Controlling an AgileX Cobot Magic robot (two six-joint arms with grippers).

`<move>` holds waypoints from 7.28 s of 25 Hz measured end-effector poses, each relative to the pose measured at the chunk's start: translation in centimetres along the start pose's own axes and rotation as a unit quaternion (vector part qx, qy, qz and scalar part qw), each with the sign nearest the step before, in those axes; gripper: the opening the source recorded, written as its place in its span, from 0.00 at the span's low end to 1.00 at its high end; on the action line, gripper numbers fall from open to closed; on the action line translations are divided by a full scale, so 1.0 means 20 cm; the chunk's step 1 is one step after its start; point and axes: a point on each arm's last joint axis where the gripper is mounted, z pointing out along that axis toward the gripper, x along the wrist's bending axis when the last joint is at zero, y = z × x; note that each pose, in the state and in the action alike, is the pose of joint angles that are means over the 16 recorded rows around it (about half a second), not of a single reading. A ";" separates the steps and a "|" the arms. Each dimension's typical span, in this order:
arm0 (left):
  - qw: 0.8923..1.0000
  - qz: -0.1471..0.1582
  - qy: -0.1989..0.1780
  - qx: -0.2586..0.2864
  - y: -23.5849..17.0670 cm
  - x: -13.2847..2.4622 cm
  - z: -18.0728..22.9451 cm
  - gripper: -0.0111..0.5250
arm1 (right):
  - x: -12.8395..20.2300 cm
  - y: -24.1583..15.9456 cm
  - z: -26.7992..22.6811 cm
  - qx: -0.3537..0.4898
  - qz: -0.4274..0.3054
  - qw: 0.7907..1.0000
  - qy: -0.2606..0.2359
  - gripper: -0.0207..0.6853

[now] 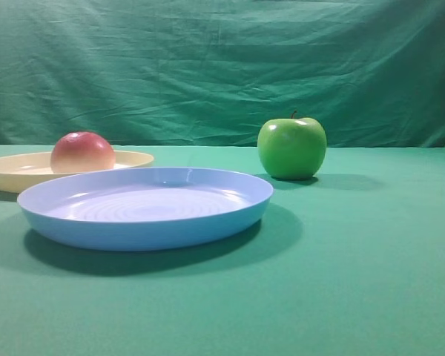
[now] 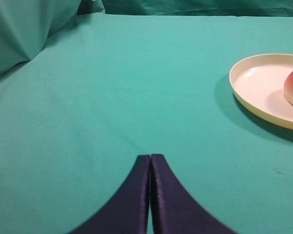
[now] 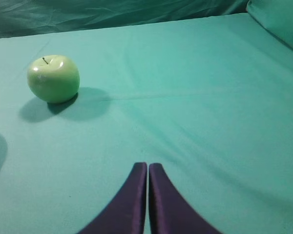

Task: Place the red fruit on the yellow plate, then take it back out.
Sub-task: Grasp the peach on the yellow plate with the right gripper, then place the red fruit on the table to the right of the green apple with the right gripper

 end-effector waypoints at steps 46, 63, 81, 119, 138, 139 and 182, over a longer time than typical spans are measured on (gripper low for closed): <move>1.000 0.000 0.000 0.000 0.00 0.00 0.00 0.02 | 0.26 1.02 0.12 0.120 -0.147 0.970 0.149 0.03; 1.000 0.000 0.000 0.000 0.00 0.00 0.00 0.02 | 0.94 1.01 1.02 0.297 -0.191 0.889 0.292 0.03; 1.000 0.000 0.000 0.000 0.00 0.00 0.00 0.02 | 1.48 0.62 1.68 0.280 -0.216 0.866 0.354 0.63; 1.000 0.000 0.000 0.000 0.00 0.00 0.00 0.02 | 1.58 0.21 1.88 0.289 -0.217 0.859 0.363 0.55; 1.000 0.000 0.000 0.000 0.00 0.00 0.00 0.02 | 1.21 1.08 1.60 0.264 -0.209 0.889 0.312 0.31; 1.000 0.000 0.000 0.000 0.00 0.00 0.00 0.02 | 1.17 1.12 1.58 0.266 -0.204 0.892 0.302 0.31; 1.000 0.000 0.000 0.000 0.00 0.00 0.00 0.02 | 0.19 0.18 0.95 0.389 -0.075 0.916 0.056 0.43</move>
